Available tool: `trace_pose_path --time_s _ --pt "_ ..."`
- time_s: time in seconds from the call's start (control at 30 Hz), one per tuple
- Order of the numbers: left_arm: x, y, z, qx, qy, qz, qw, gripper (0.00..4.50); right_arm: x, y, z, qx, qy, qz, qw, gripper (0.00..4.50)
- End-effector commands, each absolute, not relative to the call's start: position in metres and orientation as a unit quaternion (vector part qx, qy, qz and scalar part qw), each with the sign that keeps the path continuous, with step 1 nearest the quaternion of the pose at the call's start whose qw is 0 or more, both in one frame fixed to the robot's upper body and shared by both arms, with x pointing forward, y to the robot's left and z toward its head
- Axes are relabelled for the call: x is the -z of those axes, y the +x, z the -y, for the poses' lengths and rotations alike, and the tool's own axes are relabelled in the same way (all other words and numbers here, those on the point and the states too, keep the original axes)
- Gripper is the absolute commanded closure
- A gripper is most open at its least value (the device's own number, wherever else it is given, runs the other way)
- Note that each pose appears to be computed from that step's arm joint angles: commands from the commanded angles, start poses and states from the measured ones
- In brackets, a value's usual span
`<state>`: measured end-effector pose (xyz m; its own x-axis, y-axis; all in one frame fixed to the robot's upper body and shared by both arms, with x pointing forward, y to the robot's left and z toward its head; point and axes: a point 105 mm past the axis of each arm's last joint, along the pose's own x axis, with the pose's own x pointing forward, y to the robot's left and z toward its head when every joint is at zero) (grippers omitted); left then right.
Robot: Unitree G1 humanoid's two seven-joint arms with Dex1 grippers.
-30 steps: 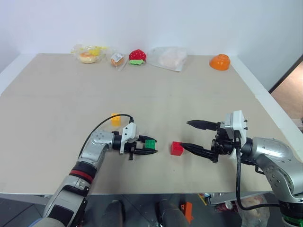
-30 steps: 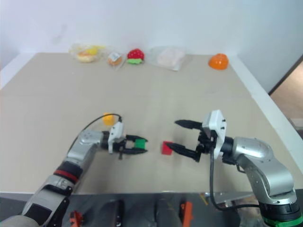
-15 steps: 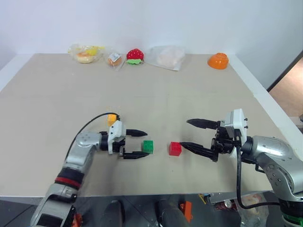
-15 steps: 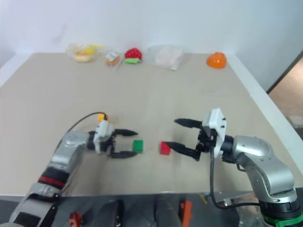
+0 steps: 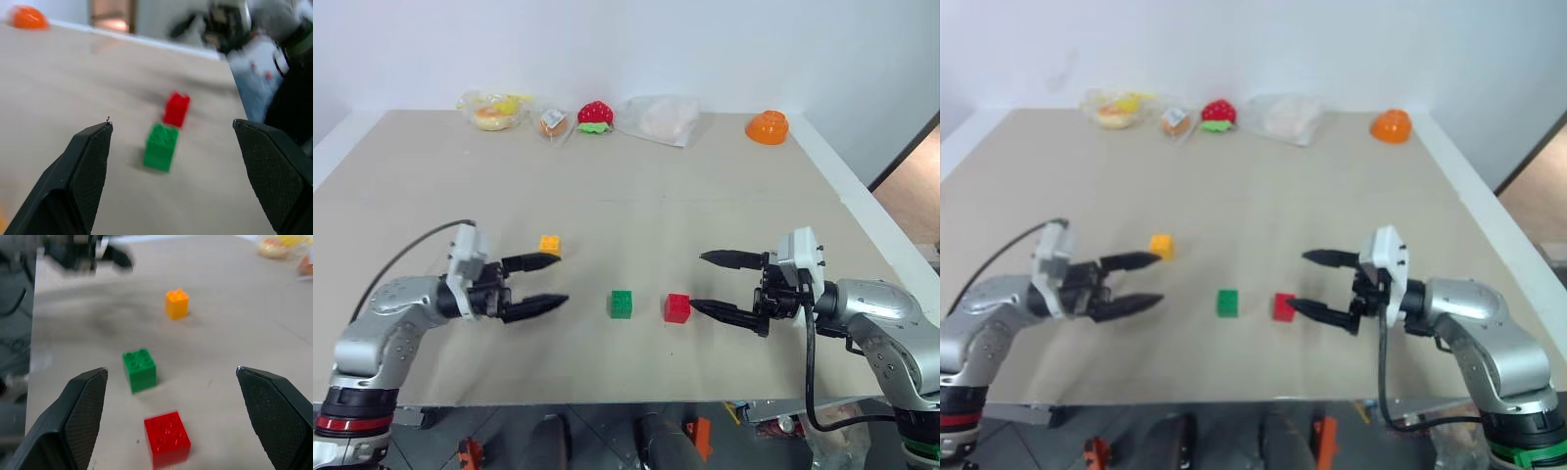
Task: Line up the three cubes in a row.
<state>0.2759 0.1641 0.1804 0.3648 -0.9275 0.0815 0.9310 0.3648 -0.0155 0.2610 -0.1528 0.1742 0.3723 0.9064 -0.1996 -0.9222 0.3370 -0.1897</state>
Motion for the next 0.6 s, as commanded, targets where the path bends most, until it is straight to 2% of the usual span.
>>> trace_pose_path --time_s 0.03,0.27,0.6 --pt "-0.175 0.297 -0.194 0.463 -0.025 0.035 0.885 0.43 -0.185 0.266 0.152 -0.567 -0.158 -0.008 0.808 0.13" --pt "-0.157 0.319 -0.209 0.378 -0.031 0.036 0.924 0.43 -0.203 0.271 0.134 -0.594 -0.150 0.031 0.790 0.13" --pt "-0.146 0.337 -0.196 0.394 -0.034 0.030 0.918 0.43 -0.208 0.274 0.128 -0.602 -0.156 0.038 0.782 0.13"
